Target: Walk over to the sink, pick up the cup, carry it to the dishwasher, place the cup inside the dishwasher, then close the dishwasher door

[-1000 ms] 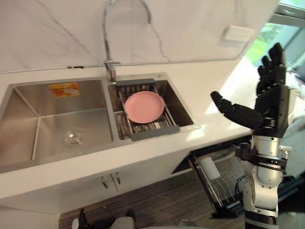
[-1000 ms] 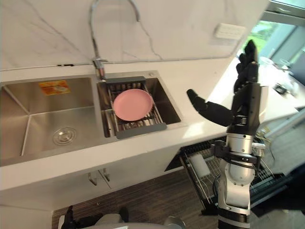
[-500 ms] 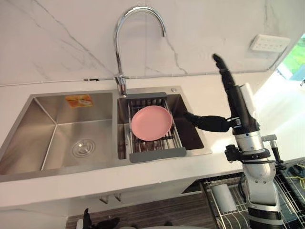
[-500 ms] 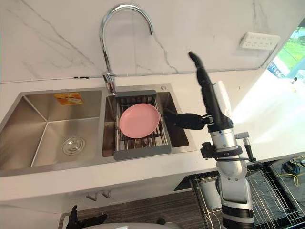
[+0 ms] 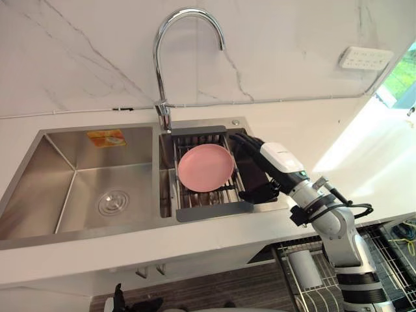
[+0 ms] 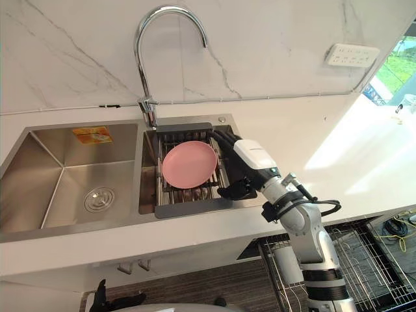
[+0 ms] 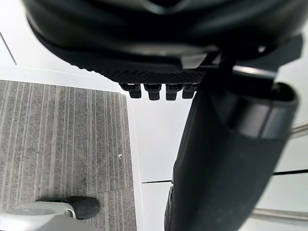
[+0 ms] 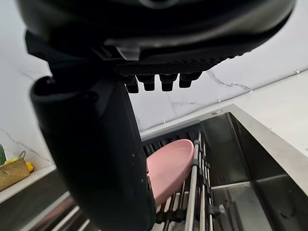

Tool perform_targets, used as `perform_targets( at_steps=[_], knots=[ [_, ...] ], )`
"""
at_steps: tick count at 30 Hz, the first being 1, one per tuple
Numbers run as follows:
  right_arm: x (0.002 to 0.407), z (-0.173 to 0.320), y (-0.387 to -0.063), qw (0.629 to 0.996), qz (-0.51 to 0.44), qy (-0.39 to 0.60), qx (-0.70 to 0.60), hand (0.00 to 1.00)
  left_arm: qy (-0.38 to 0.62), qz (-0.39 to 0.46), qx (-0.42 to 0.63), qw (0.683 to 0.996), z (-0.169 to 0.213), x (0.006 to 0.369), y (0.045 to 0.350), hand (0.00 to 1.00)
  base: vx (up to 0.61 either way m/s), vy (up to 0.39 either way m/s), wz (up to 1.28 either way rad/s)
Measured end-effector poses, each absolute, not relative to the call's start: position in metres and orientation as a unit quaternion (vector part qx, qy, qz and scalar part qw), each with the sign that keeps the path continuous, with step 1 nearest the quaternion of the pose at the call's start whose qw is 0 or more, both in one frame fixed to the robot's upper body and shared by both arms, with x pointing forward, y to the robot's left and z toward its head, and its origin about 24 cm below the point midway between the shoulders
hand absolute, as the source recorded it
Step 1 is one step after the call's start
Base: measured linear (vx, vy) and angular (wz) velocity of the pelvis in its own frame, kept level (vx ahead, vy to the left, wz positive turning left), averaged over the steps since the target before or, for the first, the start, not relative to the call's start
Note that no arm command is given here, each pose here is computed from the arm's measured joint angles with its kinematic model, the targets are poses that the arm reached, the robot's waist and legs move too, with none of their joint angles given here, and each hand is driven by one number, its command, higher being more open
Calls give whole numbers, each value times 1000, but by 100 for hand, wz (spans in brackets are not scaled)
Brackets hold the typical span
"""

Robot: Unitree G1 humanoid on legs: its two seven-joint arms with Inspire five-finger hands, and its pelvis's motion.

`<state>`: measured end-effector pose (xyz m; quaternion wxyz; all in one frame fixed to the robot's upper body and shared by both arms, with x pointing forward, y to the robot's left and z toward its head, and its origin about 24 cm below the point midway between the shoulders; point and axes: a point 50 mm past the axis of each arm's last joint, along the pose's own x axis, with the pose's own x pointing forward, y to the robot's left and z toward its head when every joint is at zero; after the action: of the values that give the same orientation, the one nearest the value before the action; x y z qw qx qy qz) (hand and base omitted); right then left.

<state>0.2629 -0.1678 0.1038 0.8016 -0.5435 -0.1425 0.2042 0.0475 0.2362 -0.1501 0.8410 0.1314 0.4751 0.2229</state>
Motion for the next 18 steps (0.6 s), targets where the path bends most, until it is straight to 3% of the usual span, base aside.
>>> perform_targets(
  at_steps=[18],
  knots=[
    [293, 75, -170, 781, 175, -95, -592, 100, 466, 223, 132, 846, -147, 52, 237, 100, -17, -6, 13]
  ],
)
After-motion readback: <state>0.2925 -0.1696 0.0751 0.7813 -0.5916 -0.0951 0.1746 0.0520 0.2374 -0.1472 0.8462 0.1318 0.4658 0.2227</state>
